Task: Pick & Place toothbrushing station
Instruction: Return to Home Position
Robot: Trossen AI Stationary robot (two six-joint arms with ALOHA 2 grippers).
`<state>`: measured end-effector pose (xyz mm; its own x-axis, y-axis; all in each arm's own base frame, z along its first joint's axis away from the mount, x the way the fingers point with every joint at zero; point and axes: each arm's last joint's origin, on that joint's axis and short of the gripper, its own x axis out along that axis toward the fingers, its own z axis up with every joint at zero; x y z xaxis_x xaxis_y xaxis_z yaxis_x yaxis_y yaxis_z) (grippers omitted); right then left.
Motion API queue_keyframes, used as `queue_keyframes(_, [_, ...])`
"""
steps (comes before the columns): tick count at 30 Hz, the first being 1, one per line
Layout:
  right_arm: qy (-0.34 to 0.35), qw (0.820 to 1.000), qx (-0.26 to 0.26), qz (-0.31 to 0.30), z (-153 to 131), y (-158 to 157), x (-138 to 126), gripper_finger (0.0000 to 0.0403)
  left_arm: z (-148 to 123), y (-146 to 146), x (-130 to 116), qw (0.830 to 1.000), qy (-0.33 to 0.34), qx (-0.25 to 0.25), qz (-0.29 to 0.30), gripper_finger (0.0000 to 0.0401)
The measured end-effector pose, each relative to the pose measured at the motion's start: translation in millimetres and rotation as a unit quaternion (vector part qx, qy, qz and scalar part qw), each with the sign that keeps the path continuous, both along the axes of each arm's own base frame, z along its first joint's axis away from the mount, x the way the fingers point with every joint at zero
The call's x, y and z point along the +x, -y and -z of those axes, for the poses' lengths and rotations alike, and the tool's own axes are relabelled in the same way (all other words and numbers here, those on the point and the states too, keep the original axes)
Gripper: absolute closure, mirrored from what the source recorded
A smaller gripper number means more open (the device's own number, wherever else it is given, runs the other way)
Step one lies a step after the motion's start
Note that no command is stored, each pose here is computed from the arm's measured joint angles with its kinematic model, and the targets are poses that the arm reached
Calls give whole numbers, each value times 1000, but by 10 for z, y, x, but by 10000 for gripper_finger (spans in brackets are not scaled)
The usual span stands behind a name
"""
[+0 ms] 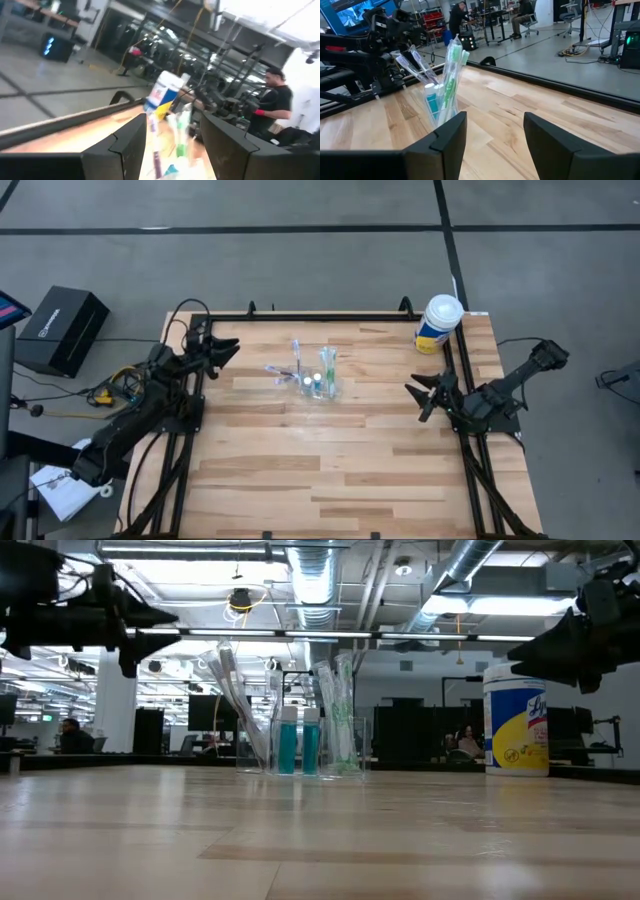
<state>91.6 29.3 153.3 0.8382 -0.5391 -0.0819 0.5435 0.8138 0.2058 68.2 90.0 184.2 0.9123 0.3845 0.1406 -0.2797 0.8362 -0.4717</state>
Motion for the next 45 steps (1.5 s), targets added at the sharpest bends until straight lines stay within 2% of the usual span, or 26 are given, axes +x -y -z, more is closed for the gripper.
queue_keyframes(3, [0, 1000, 0, 9, 0, 17, 5, 216, -50, 89, 38, 999, 14, 24, 34, 219])
queue_keyframes(6, [0, 999, 0, 32, 0, 61, 17, 214, -144, 258, 61, 992, 47, 72, 92, 219])
queue_keyframes(8, [6, 998, 4, 59, -8, 113, 25, 213, -200, 356, 55, 985, 70, 101, 124, 219])
queue_keyframes(12, [36, 990, 18, 133, -58, 257, 31, 215, -250, 481, 53, 972, 98, 126, 172, 219])
queue_keyframes(17, [49, 969, 18, 239, -76, 464, 9, 215, -259, 607, 96, 955, 112, 123, 246, 219])
queue_keyframes(20, [57, 953, 17, 299, -87, 576, -18, 213, -261, 699, 121, 939, 120, 117, 300, 219])
queue_keyframes(23, [90, 932, 21, 350, -139, 674, -52, 214, -269, 785, 127, 921, 129, 117, 348, 219])
queue_keyframes(26, [119, 916, 23, 383, -185, 736, -83, 216, -260, 826, 142, 912, 128, 109, 374, 219])
queue_keyframes(29, [114, 914, 21, 390, -176, 748, -88, 216, -194, 828, 204, 913, 94, 79, 388, 219])
queue_keyframes(33, [103, 921, 21, 375, -160, 721, -71, 214, -155, 813, 266, 915, 72, 61, 391, 219])
queue_keyframes(39, [30, 932, 7, 360, -41, 690, -57, 215, -62, 783, 364, 919, 27, 23, 393, 219])
queue_keyframes(42, [35, 934, 8, 355, -50, 680, -52, 217, -55, 778, 383, 919, 23, 21, 393, 219])
queue_keyframes(45, [59, 944, 15, 325, -90, 625, -25, 218, -39, 763, 396, 921, 16, 15, 389, 219])
